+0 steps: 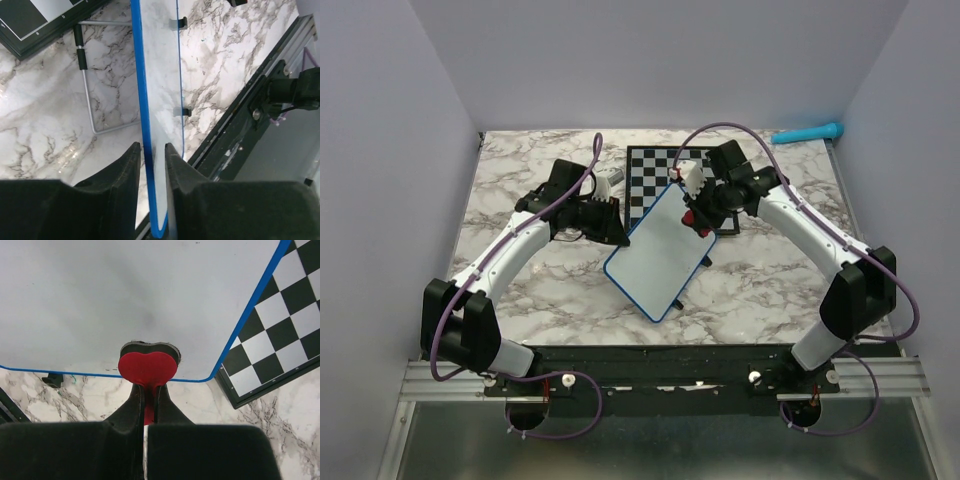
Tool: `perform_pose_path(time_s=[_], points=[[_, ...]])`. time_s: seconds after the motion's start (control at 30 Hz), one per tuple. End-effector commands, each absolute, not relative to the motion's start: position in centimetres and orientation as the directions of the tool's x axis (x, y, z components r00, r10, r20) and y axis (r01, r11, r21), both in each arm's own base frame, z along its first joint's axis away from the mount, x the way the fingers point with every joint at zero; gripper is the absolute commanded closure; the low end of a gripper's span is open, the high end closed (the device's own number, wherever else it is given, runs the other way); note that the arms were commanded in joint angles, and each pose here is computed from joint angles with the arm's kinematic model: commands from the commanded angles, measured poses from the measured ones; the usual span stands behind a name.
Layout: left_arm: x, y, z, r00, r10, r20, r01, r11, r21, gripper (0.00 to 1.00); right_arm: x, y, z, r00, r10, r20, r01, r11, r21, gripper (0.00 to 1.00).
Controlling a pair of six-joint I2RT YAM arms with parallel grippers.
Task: Erase the whiteboard
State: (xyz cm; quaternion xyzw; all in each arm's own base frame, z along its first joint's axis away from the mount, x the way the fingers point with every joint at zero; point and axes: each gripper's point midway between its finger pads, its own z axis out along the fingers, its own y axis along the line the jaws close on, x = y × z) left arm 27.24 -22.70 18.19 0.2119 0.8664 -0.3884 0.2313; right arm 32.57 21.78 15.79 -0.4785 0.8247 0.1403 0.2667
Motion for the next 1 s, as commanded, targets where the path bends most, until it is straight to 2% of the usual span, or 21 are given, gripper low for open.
perform_pose_path(time_s=[0.0, 0.17, 0.27, 0.4, 0.53, 0.8, 0.87, 0.97], points=[[27.1, -23.0, 20.0, -0.788, 0.185, -0.588, 0.57, 0.582, -0.58, 0.61, 31.7, 22.0, 17.9, -0.391, -0.702, -0.596, -0.867, 0.499, -0.019, 0.99], [27.6, -21.9, 21.3, -0.797, 0.133, -0.59, 0.545, 0.578, -0.607, 0.33, 30.5, 21.7, 19.1, -0.372, -0.697, -0.613, -0.876, 0.482, -0.017, 0.99], [29.0, -20.2, 23.2, -0.784, 0.064, -0.617, 0.532, 0.58, -0.617, 0.26, 29.4, 21.9, 20.6, -0.34, -0.679, -0.651, -0.889, 0.457, -0.012, 0.99], [31.4, -17.5, 28.5, -0.703, -0.005, -0.711, 0.561, 0.61, -0.56, 0.23, 28.0, 22.3, 22.5, -0.301, -0.65, -0.697, -0.907, 0.42, -0.001, 0.99], [30.3, -17.9, 30.8, -0.702, -0.021, -0.711, 0.576, 0.57, -0.586, 0.23, 26.5, 23.3, 24.8, -0.244, -0.631, -0.737, -0.934, 0.357, 0.004, 0.99], [25.7, -22.8, 30.3, -0.739, 0.037, -0.673, 0.615, 0.446, -0.651, 0.2, 24.1, 28.3, 26.6, -0.045, -0.666, -0.744, -0.964, 0.224, -0.142, 0.99], [25.1, -23.6, 30.0, -0.741, 0.058, -0.669, 0.623, 0.43, -0.653, 0.2, 24.0, 29.0, 26.7, -0.058, -0.659, -0.75, -0.965, 0.229, -0.126, 0.99], [24.6, -23.7, 29.2, -0.748, 0.07, -0.659, 0.62, 0.427, -0.658, 0.2, 23.7, 28.2, 24.9, -0.109, -0.707, -0.698, -0.966, 0.242, -0.094, 0.99]])
